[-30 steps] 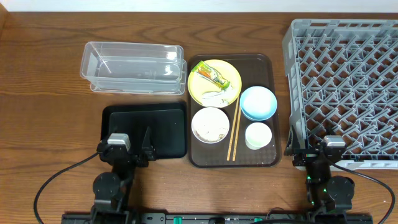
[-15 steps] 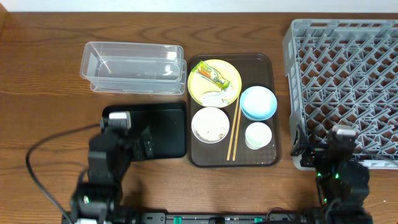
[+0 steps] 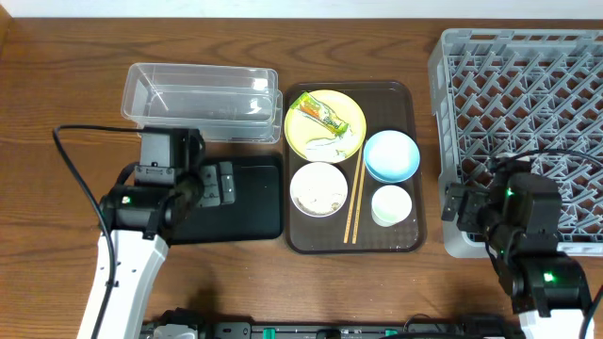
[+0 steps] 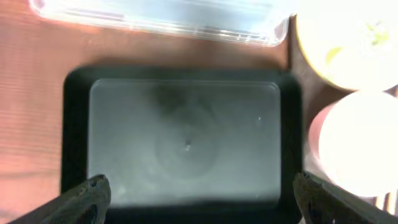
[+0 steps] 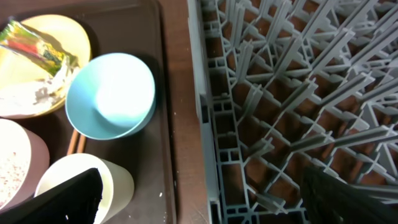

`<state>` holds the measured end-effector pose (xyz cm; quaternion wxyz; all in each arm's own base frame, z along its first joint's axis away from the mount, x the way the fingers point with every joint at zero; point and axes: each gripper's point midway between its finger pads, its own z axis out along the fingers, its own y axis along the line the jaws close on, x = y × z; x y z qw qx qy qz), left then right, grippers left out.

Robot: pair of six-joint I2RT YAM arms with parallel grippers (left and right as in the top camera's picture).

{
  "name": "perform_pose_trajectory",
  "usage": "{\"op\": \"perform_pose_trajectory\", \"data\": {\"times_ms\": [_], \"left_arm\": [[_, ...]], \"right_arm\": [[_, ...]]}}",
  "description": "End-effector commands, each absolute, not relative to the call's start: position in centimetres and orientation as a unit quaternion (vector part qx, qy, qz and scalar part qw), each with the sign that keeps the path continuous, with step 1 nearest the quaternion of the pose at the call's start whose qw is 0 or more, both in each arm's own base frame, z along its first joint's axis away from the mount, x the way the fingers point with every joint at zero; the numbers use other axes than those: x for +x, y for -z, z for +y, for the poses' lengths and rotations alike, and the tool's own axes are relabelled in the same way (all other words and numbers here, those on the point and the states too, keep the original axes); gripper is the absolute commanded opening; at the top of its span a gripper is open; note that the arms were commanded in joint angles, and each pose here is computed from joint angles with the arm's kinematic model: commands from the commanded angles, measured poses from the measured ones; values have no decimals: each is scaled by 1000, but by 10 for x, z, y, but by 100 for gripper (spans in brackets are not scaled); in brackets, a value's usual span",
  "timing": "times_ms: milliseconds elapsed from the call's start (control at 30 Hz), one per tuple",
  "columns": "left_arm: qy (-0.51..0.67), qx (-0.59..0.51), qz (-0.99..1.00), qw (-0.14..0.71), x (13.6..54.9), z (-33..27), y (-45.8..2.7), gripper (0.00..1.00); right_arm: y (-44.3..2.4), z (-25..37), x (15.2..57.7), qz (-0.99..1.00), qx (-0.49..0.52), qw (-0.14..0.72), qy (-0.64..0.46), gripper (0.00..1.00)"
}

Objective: Sort waste into correct bins and load items into the dishwasher rack
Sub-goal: 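Reach the left gripper over the yellow plate to the green wrapper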

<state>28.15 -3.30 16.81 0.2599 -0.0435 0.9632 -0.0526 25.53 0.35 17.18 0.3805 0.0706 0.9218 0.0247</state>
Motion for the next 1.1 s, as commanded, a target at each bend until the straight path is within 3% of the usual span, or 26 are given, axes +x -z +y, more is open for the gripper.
{"op": "perform_pose_trajectory", "data": {"times_ms": [0, 167, 400, 900, 1067], "left_arm": [[111, -29, 947, 301, 301, -52, -188, 96], [134, 47, 917, 373, 337, -81, -208, 94], [130, 183, 897, 381, 373, -141, -193, 94], [152, 302, 883, 325, 391, -246, -85, 93], [148, 302, 887, 316, 399, -249, -55, 86]], "right_arm": [[-183, 5, 259, 916, 72, 393, -28, 99], [-185, 6, 261, 914, 71, 397, -30, 99], [-185, 6, 261, 914, 71, 397, -31, 99], [-184, 6, 261, 915, 71, 395, -31, 99], [-183, 7, 260, 916, 70, 394, -33, 99]]}}
